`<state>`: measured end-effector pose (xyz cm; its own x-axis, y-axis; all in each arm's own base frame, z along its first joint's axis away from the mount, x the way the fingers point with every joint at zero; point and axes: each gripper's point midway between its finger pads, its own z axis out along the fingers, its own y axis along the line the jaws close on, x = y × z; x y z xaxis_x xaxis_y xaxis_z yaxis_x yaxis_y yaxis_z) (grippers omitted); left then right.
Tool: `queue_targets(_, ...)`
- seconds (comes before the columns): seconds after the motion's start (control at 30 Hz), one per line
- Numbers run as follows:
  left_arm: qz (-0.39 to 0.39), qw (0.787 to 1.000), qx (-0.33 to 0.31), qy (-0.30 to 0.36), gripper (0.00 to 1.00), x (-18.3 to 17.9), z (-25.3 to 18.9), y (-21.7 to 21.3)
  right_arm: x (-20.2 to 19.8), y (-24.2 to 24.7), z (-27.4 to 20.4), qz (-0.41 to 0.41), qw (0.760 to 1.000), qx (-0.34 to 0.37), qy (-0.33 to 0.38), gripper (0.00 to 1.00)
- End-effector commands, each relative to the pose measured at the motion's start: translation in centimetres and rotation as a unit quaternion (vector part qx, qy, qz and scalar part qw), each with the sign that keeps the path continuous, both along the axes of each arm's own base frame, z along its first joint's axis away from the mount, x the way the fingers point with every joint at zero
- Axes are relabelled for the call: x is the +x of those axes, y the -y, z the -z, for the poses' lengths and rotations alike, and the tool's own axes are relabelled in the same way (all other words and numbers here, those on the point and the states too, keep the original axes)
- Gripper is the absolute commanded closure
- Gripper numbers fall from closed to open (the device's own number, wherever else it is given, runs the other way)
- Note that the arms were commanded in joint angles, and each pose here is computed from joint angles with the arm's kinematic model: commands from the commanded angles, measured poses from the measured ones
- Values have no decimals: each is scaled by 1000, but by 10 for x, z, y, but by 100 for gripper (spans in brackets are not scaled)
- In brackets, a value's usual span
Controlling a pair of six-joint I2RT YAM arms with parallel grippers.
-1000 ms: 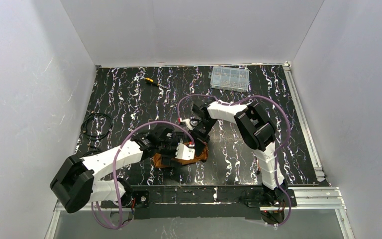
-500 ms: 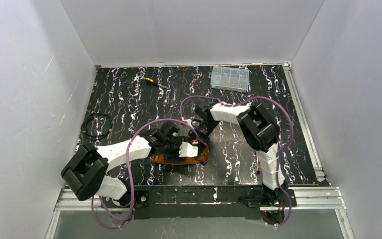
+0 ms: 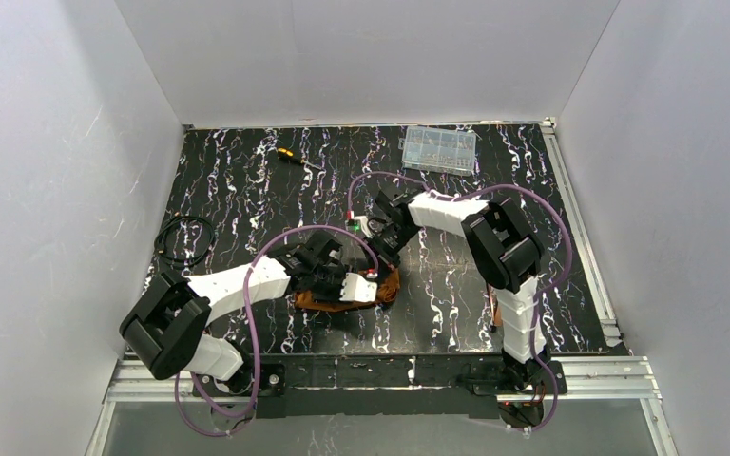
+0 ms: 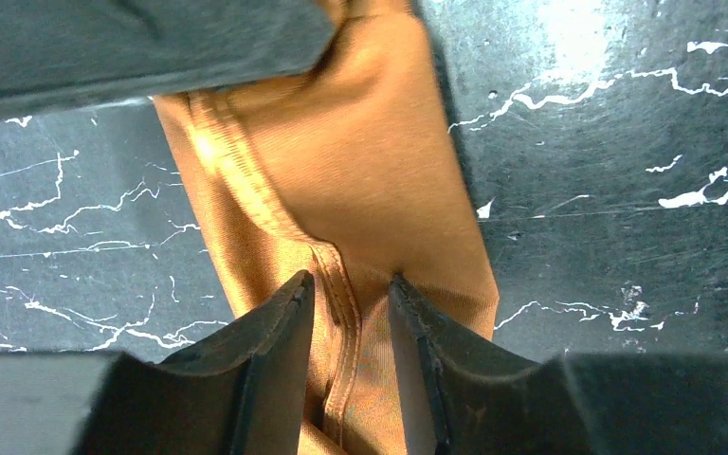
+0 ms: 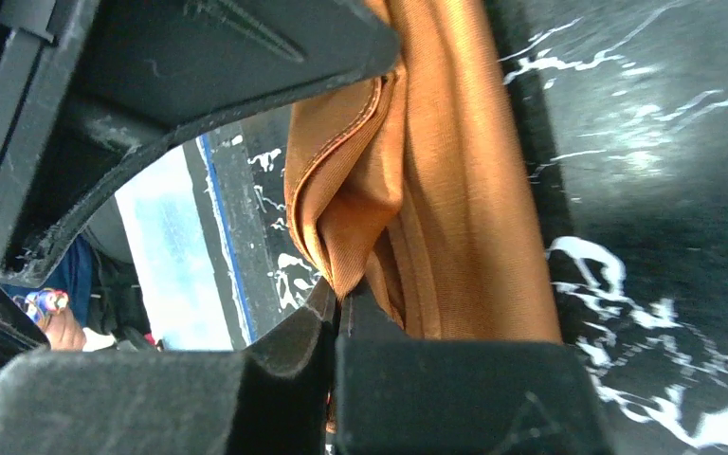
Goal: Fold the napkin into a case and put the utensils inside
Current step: Grasp the top corner of the smaller rectangle folded napkin from the folded napkin.
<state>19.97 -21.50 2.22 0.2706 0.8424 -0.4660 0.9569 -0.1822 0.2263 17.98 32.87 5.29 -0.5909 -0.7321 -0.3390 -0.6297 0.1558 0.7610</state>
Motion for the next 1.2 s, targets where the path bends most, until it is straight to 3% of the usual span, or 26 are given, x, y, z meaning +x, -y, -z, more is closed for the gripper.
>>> queue_targets(0.0,19,997,40,-61,66,-29,15,-21,24,-3,-3,19,1000,-7,15,99)
queue_targets(0.23,39,996,48,-58,67,-32,18,-25,33,11,25,34,996,-77,11,99)
queue_targets(0.37,48,996,48,-54,68,-32,19,-25,38,12,23,47,995,-80,38,89)
queue_targets(0.5,47,996,48,-55,69,-32,19,-26,52,7,2,72,992,-64,83,71)
queue_targets(0.53,48,996,48,-54,69,-33,20,-26,56,4,-8,79,991,-52,98,30)
queue_targets(0.57,45,996,48,-54,70,-33,19,-26,62,3,-17,93,988,-46,113,5)
queue_targets(0.6,45,996,48,-53,70,-33,19,-27,67,2,-27,105,986,-34,128,2)
queue_targets(0.8,43,997,48,-46,70,-34,20,-30,84,20,-57,190,966,-16,176,1)
queue_targets(0.93,39,997,49,-41,70,-34,22,-33,90,40,-81,259,940,1,220,2)
queue_targets(1.07,40,997,49,-40,70,-36,23,-35,73,34,-99,323,928,109,153,1)
queue_targets(1.17,38,998,46,-38,70,-35,23,-34,70,45,-65,328,936,40,125,1)
